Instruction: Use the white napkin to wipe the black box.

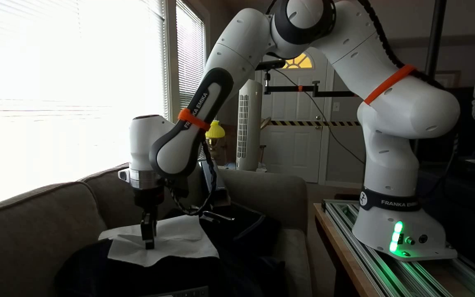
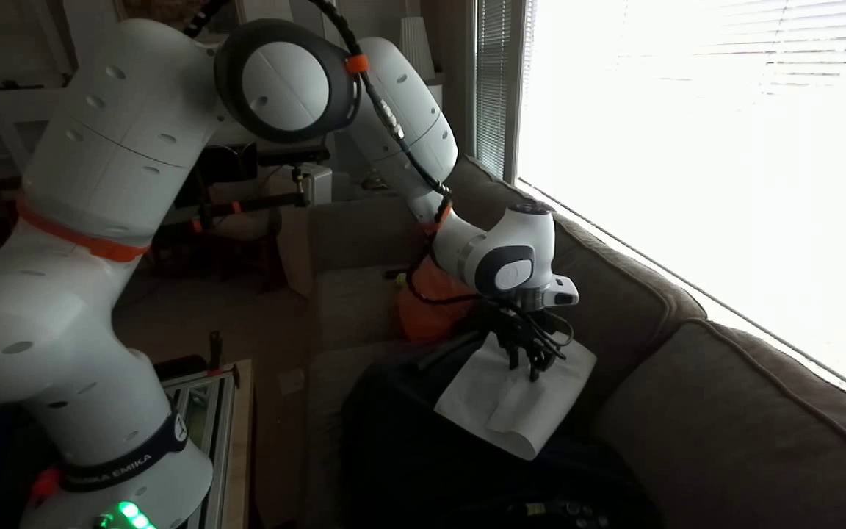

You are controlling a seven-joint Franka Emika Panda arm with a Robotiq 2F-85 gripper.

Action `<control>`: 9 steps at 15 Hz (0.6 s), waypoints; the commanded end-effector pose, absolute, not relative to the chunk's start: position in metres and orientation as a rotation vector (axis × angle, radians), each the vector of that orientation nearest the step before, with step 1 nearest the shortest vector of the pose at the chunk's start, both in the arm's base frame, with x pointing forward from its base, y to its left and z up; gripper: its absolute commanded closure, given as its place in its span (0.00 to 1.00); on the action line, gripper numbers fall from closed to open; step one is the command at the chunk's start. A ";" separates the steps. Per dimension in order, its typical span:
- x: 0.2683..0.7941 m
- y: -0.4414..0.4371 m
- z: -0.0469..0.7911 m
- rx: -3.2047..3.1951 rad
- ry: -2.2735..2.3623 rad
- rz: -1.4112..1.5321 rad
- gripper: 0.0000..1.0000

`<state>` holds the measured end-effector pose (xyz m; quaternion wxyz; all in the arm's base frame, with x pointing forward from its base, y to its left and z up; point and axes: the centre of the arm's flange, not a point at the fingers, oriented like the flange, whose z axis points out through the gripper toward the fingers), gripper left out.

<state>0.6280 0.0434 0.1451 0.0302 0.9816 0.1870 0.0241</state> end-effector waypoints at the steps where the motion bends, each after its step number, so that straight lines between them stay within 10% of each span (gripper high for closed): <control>1: 0.629 0.045 0.141 3.017 0.589 0.070 0.79; 4: 0.628 0.047 0.146 3.013 0.590 0.078 0.99; 9: 0.620 0.055 0.177 2.975 0.600 0.109 0.99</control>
